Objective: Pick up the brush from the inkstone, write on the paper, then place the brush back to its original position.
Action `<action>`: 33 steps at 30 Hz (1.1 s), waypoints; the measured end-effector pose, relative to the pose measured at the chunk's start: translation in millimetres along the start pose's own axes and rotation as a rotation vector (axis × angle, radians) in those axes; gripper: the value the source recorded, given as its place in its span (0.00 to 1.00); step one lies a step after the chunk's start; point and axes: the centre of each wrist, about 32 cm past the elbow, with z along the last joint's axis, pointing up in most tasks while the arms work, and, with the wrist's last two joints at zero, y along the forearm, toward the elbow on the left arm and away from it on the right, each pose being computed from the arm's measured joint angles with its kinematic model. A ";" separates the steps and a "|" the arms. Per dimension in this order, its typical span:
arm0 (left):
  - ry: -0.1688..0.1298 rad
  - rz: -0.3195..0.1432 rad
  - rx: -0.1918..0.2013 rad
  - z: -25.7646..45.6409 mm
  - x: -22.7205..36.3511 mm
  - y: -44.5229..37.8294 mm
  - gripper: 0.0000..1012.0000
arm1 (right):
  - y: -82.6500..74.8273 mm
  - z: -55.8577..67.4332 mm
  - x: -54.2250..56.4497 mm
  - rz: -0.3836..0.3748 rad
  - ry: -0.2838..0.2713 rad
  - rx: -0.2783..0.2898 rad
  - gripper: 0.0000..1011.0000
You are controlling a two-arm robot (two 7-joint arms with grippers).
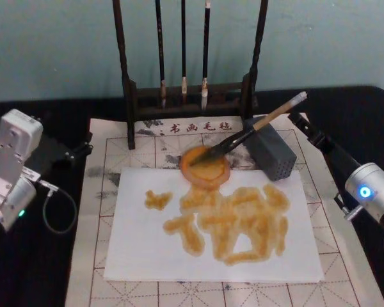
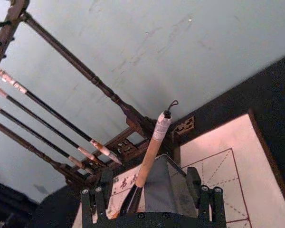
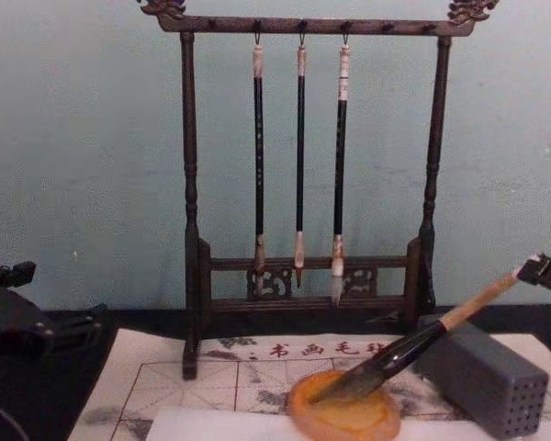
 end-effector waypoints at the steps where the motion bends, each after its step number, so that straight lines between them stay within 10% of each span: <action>1: 0.000 0.000 0.000 0.0 0.0 0.0 0.99 | 0.1 -0.7 -0.6 -0.002 0.010 0.001 0.99; 33: 0.000 0.000 0.000 0.0 0.0 0.0 0.99 | 0.9 -4.2 -6.0 -0.045 0.112 -0.021 0.99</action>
